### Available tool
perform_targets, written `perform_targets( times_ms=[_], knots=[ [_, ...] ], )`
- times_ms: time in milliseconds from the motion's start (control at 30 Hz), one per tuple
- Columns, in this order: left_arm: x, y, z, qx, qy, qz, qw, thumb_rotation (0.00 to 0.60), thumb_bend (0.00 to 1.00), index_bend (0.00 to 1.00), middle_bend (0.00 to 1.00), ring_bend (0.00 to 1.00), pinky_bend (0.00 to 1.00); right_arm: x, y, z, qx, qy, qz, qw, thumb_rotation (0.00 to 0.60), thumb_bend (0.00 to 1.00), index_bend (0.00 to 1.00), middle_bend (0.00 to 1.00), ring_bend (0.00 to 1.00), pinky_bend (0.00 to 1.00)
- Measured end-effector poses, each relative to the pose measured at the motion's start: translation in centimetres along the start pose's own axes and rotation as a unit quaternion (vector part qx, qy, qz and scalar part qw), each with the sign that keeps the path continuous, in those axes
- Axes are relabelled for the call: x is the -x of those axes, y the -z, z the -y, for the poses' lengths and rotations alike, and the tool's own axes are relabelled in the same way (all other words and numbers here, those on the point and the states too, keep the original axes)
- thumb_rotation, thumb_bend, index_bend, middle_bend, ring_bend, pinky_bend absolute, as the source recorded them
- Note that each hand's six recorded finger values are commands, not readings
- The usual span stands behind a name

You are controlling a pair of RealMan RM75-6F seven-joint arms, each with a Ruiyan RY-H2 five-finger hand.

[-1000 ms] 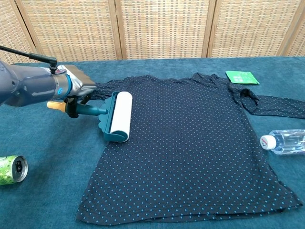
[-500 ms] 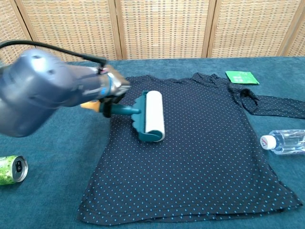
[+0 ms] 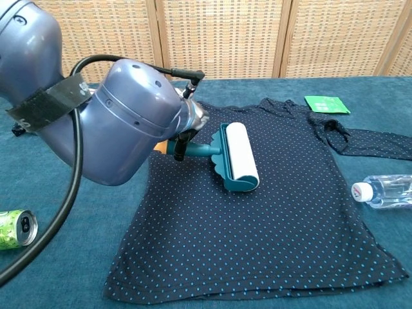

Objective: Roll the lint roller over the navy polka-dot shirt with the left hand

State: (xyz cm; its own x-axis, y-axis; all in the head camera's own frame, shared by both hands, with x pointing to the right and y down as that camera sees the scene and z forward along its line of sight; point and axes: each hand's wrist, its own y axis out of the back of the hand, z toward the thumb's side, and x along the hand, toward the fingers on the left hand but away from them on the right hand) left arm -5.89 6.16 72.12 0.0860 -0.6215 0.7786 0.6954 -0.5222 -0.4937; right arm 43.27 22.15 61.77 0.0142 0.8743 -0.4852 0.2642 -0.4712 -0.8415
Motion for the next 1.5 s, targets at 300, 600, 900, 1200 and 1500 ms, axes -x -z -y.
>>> perform_targets(
  times_ms=[300, 600, 900, 1200, 1500],
  knots=[
    [0.0, 2.7, 2.4, -0.003, 0.006, -0.010, 0.9999, 0.600, 1.00, 0.94, 0.83, 0.76, 0.71, -0.2, -0.6, 0.2, -0.007, -0.002, -0.010, 0.9999, 0.600, 0.06, 0.00, 0.00, 0.00, 0.00],
    [0.8, 8.6, 7.0, 0.008, 0.019, -0.034, 0.9992, 0.600, 1.00, 0.94, 0.83, 0.76, 0.71, -0.8, -1.9, 0.6, -0.016, -0.004, -0.030, 0.9994, 0.600, 0.06, 0.00, 0.00, 0.00, 0.00],
    [1.8, 13.7, 10.9, 0.033, 0.015, -0.051, 0.9980, 0.600, 0.96, 0.88, 0.79, 0.73, 0.64, -1.5, -3.3, 0.9, -0.025, -0.002, -0.051, 0.9984, 0.600, 0.06, 0.00, 0.00, 0.00, 0.00],
    [2.5, 14.8, 12.6, 0.042, -0.027, -0.032, 0.9982, 0.600, 0.38, 0.15, 0.12, 0.10, 0.21, -2.2, -4.2, 0.9, -0.033, 0.004, -0.063, 0.9975, 0.600, 0.06, 0.00, 0.00, 0.00, 0.00],
    [3.0, 16.0, 14.5, 0.073, -0.028, -0.032, 0.9964, 0.600, 0.22, 0.01, 0.00, 0.00, 0.00, -2.3, -4.2, 0.6, -0.033, 0.009, -0.065, 0.9973, 0.600, 0.06, 0.00, 0.00, 0.00, 0.00]
  ],
)
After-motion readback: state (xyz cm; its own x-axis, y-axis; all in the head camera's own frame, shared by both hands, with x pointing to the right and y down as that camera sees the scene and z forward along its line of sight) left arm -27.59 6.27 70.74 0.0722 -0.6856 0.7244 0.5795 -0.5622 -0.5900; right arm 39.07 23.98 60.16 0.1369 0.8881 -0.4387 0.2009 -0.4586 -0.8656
